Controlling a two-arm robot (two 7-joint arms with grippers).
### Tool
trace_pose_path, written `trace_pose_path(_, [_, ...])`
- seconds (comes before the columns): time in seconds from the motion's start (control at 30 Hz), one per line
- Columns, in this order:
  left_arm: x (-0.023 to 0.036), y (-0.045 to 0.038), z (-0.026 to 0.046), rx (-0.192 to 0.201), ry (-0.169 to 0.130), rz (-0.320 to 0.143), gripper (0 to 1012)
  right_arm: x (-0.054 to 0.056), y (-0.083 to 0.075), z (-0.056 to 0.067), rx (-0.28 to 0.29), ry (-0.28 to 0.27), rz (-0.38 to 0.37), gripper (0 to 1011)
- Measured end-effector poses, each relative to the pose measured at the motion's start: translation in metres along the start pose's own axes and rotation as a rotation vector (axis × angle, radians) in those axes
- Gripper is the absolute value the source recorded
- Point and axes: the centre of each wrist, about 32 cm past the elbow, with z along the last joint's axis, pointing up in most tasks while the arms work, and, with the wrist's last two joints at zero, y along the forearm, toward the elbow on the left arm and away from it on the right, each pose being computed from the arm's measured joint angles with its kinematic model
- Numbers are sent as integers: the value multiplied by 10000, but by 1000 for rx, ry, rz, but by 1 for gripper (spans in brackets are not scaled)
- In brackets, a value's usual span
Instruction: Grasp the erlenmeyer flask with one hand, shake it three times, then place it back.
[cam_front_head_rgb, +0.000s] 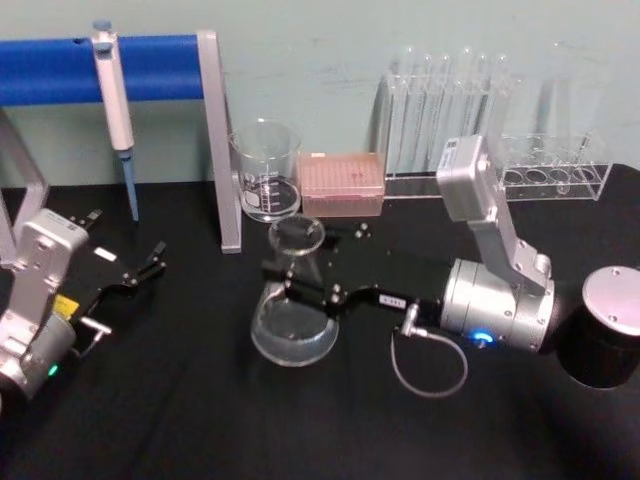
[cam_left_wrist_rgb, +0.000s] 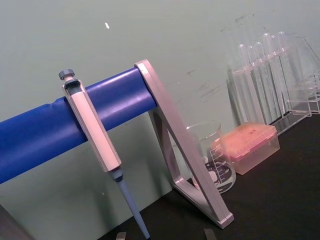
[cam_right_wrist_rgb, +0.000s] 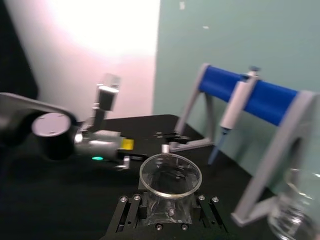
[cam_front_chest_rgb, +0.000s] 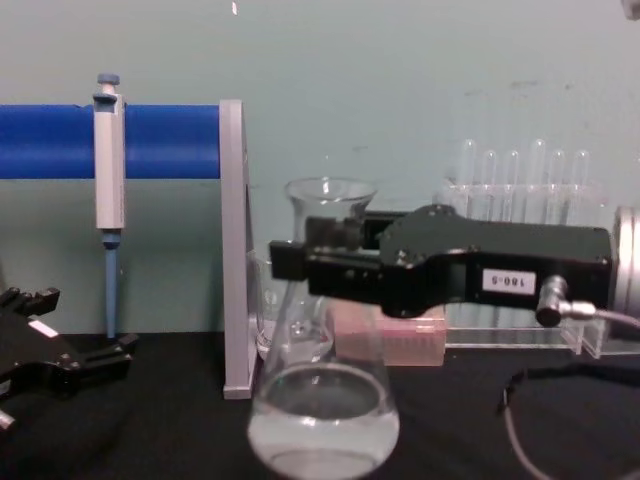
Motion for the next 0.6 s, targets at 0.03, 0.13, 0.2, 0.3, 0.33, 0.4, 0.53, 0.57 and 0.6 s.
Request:
trace_pose_path(0.03, [0, 0, 0, 0, 0, 0, 1001, 6, -1, 0, 0, -1, -11, 457])
trace_pose_path(0.13, [0, 0, 0, 0, 0, 0, 1001, 28, -9, -5, -1, -7, -74, 457])
trace_pose_path(0.2, [0, 0, 0, 0, 0, 0, 1001, 51, -18, -5, -4, -10, -128, 457])
trace_pose_path(0.3, [0, 0, 0, 0, 0, 0, 1001, 82, -31, -13, -9, -14, -192, 457])
trace_pose_path(0.33, [0, 0, 0, 0, 0, 0, 1001, 102, -41, -17, -12, -15, -222, 457])
trace_pose_path(0.4, [0, 0, 0, 0, 0, 0, 1001, 120, -52, -21, -14, -18, -250, 457])
trace_pose_path(0.53, [0, 0, 0, 0, 0, 0, 1001, 164, -81, -27, -20, -22, -312, 457])
trace_pose_path(0.57, [0, 0, 0, 0, 0, 0, 1001, 172, -87, -28, -21, -22, -324, 457])
trace_pose_path(0.6, [0, 0, 0, 0, 0, 0, 1001, 188, -99, -29, -24, -23, -348, 457])
